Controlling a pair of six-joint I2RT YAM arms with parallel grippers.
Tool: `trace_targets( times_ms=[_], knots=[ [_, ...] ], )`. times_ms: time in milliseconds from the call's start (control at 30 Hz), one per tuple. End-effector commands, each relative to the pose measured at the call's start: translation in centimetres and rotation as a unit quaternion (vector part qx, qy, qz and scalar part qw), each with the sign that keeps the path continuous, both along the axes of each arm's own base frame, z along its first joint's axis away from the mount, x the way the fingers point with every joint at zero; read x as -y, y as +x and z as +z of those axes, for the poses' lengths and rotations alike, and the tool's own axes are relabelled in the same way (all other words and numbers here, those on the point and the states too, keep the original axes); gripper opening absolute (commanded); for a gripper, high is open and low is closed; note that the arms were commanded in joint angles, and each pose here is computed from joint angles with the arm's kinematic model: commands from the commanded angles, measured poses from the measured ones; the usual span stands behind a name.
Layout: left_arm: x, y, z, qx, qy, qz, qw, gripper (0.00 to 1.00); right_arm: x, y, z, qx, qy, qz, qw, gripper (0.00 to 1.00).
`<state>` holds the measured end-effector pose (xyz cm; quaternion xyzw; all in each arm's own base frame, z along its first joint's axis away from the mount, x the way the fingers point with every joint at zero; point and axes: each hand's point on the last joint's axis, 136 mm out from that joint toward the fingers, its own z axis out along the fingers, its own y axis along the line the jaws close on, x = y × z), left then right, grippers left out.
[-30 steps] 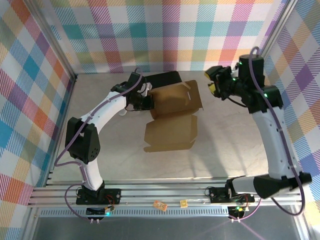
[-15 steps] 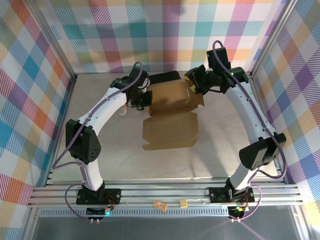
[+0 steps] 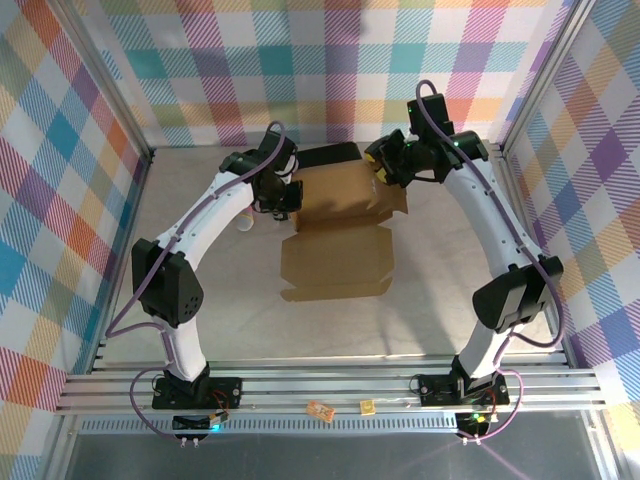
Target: Fold the paper box
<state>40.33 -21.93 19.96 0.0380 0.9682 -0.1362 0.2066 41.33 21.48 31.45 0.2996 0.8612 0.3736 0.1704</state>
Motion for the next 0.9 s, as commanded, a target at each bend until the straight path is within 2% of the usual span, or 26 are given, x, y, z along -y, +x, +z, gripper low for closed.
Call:
trace_targets(
  times_ms=[0, 67, 333, 533, 600, 667, 767, 833, 867],
  knots=[
    [0.2, -0.2, 0.3, -0.003, 0.011, -0.009, 1.0, 0.0, -1.1, 0.0, 1.1, 0.015, 0.016, 0.017, 1.0, 0.35],
    [0.2, -0.2, 0.3, -0.003, 0.012, -0.009, 1.0, 0.0, -1.2, 0.0, 1.2, 0.017, 0.018, 0.015, 1.0, 0.29],
    [0.5, -0.1, 0.4, -0.001, 0.01, -0.011, 1.0, 0.0, -1.8, 0.2, 0.6, 0.004, 0.044, 0.004, 0.999, 0.22],
    [0.4, 0.0, 0.7, 0.002, 0.012, -0.01, 1.0, 0.0, -1.6, 0.3, 0.4, 0.0, 0.042, -0.004, 0.999, 0.08],
    [0.2, -0.1, 0.8, 0.003, 0.014, -0.008, 1.0, 0.0, -1.4, 0.2, 0.4, -0.001, 0.041, -0.007, 0.999, 0.07],
    [0.1, -0.1, 0.7, 0.002, 0.018, -0.006, 1.0, 0.0, -1.0, 0.1, 0.7, 0.007, 0.033, -0.01, 0.999, 0.16],
    [-0.3, -0.1, 0.7, 0.001, 0.026, -0.001, 1.0, 0.0, 0.2, -0.3, 2.1, 0.039, 0.014, -0.013, 0.999, 0.4],
    [-0.7, 0.0, 0.8, 0.001, 0.03, 0.004, 1.0, 0.0, 1.6, -1.2, 3.6, 0.074, -0.005, -0.014, 0.997, 0.49],
    [-0.8, 0.1, 0.9, 0.001, 0.031, 0.007, 1.0, 0.0, 2.5, -1.9, 4.3, 0.091, -0.014, -0.016, 0.996, 0.5]
  ],
)
